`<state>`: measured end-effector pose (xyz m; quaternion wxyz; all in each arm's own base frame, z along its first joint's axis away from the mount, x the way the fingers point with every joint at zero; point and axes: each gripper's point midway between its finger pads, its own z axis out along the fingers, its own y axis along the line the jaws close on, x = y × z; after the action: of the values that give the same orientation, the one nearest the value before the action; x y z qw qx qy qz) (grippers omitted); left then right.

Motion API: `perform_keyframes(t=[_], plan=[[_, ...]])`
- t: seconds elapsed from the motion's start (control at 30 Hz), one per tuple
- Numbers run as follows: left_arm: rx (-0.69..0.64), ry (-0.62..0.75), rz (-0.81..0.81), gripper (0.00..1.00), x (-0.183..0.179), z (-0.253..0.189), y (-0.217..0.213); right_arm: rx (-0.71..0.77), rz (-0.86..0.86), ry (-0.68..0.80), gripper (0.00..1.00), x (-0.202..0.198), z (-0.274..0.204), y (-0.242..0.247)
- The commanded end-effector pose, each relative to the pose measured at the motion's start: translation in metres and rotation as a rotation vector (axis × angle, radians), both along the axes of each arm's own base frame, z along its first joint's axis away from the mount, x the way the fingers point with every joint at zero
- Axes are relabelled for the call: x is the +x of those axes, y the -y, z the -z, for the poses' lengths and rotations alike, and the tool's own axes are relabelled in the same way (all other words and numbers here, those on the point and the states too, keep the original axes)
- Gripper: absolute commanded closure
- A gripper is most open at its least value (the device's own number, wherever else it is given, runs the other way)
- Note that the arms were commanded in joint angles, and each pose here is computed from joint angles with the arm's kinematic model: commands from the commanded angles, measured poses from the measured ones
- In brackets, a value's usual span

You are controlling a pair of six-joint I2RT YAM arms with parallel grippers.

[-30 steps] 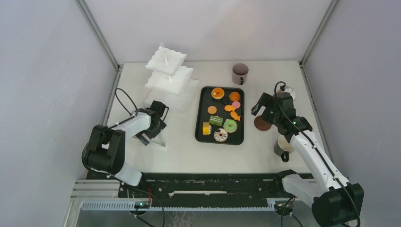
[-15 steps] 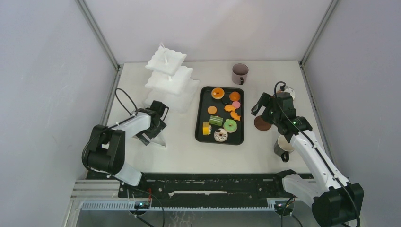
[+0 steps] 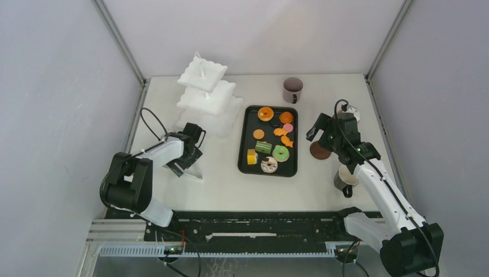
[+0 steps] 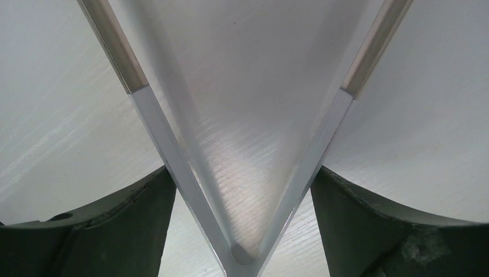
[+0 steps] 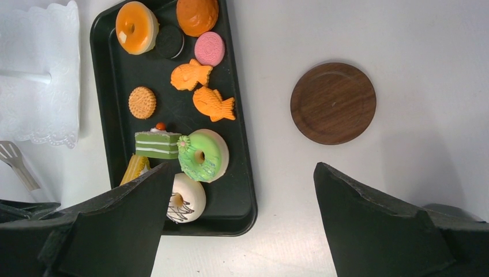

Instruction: Serve the afternoon tea

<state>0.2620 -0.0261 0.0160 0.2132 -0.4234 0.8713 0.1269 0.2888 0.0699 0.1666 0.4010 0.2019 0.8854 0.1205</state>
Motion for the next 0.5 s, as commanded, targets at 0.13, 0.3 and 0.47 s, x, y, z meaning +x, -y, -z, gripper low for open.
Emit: perform_keyframes(t=[0.13, 0.3, 0.47], plan=[[-0.022, 0.023, 0.004, 0.16, 0.0096, -0.0079, 0.0045, 0.009, 0.015, 0.027, 0.01, 0.0028, -0.0035, 0.0019], [-0.024, 0.022, 0.003, 0.21, 0.0091, -0.0079, 0.0044, 0.006, 0.016, 0.027, 0.01, 0.0032, -0.0028, 0.0023], [-0.028, 0.026, -0.001, 0.31, 0.0087, -0.0086, 0.0048, 0.005, 0.017, 0.025, 0.01, 0.0035, -0.0021, 0.0023]])
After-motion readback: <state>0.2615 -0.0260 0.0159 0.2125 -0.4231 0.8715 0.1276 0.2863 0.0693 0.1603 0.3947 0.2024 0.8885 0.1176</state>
